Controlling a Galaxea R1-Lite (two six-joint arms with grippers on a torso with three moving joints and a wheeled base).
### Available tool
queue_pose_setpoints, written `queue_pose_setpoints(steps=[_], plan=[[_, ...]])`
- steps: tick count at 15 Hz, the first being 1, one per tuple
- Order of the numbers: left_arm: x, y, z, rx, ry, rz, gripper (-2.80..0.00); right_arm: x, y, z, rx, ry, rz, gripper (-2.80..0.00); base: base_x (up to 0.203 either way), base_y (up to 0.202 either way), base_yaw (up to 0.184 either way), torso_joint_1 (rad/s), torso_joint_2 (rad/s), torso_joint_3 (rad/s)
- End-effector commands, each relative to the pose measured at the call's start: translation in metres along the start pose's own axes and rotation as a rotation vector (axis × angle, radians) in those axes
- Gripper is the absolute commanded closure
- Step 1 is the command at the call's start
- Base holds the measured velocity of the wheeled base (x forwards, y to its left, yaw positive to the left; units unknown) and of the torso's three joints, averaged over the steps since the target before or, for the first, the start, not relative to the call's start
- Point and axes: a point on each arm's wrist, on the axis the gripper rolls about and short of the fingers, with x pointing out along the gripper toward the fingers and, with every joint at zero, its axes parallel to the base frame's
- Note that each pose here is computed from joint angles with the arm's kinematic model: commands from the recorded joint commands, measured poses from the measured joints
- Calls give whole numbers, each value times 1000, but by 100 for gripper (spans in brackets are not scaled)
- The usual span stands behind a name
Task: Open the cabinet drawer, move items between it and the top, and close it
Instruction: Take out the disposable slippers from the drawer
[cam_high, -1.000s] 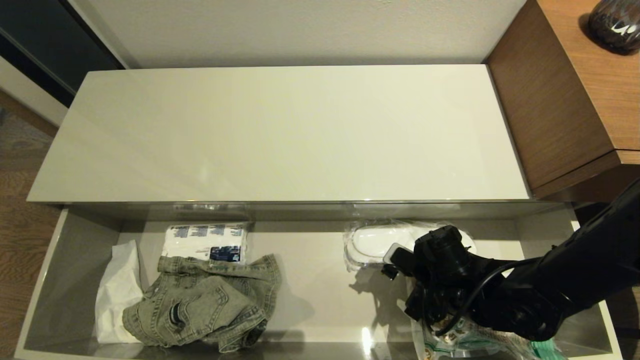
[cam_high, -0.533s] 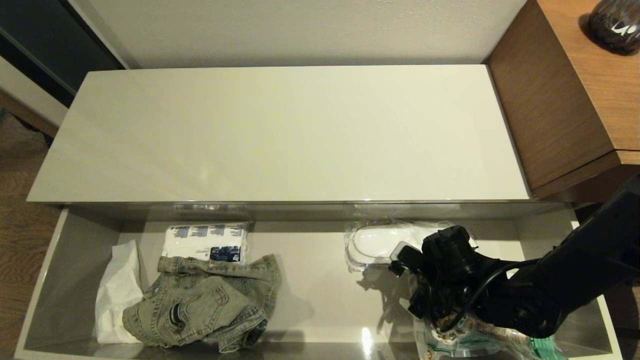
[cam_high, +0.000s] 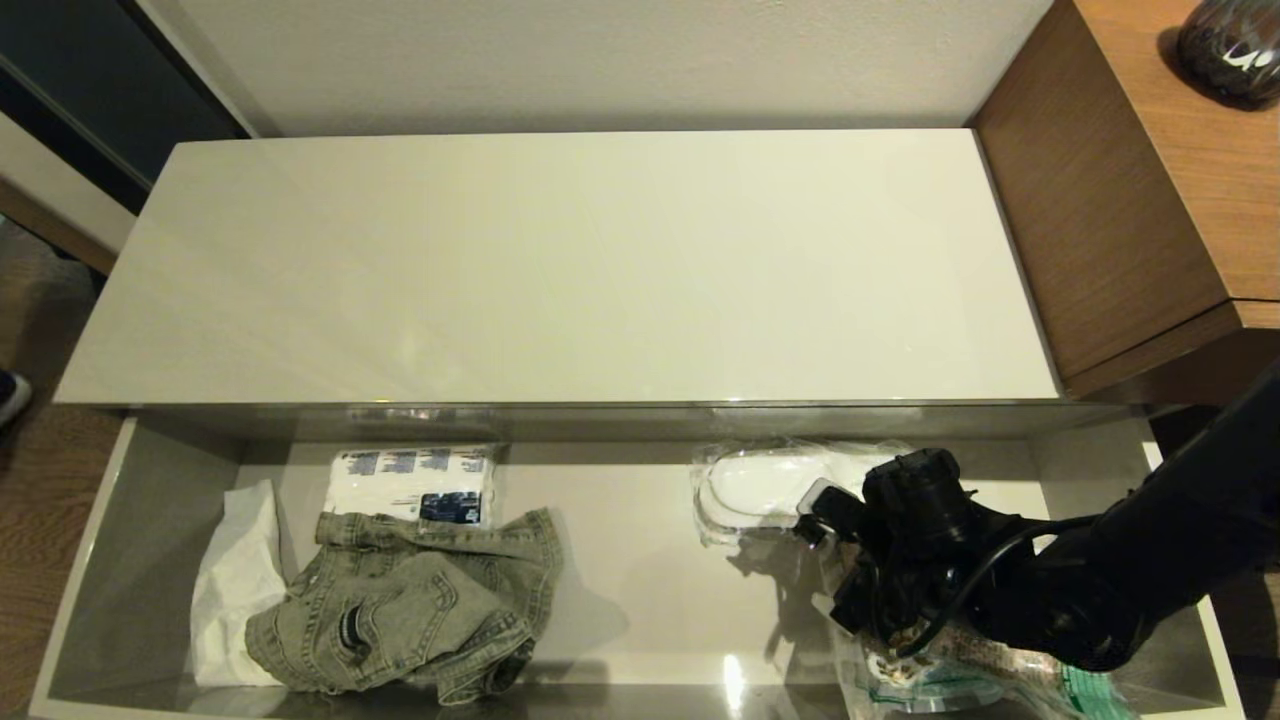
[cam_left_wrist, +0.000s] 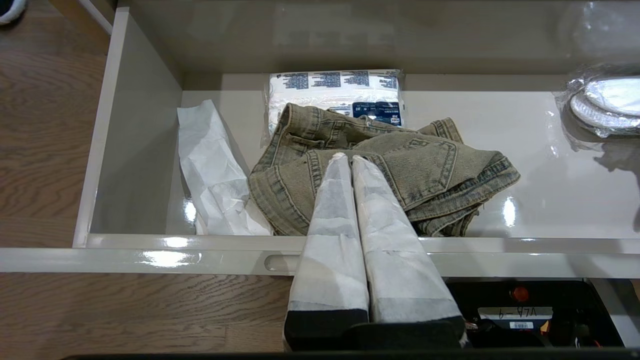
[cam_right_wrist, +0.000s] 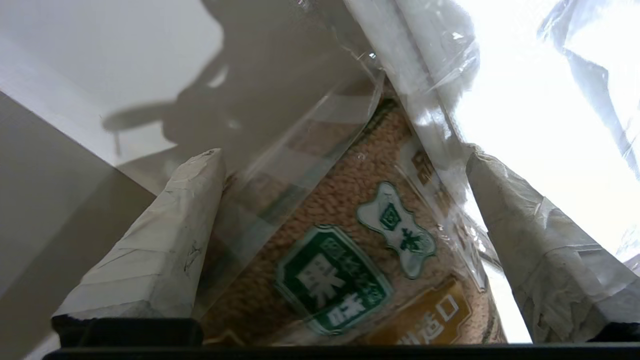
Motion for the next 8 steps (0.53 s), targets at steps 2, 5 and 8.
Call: queue_pose_setpoints(steps=[2, 5, 8], plan=[[0, 0, 0, -1, 0, 1, 0, 2, -12, -6, 30, 4, -8, -280, 0, 0, 0, 0, 0, 0], [0, 0, 0, -1, 0, 1, 0, 1, -18, -8, 43, 1, -11, -280, 0, 0, 0, 0, 0, 0], [0, 0, 0, -1, 0, 1, 0, 0, -24, -10, 59, -2, -25, -280, 0, 0, 0, 0, 0, 0]])
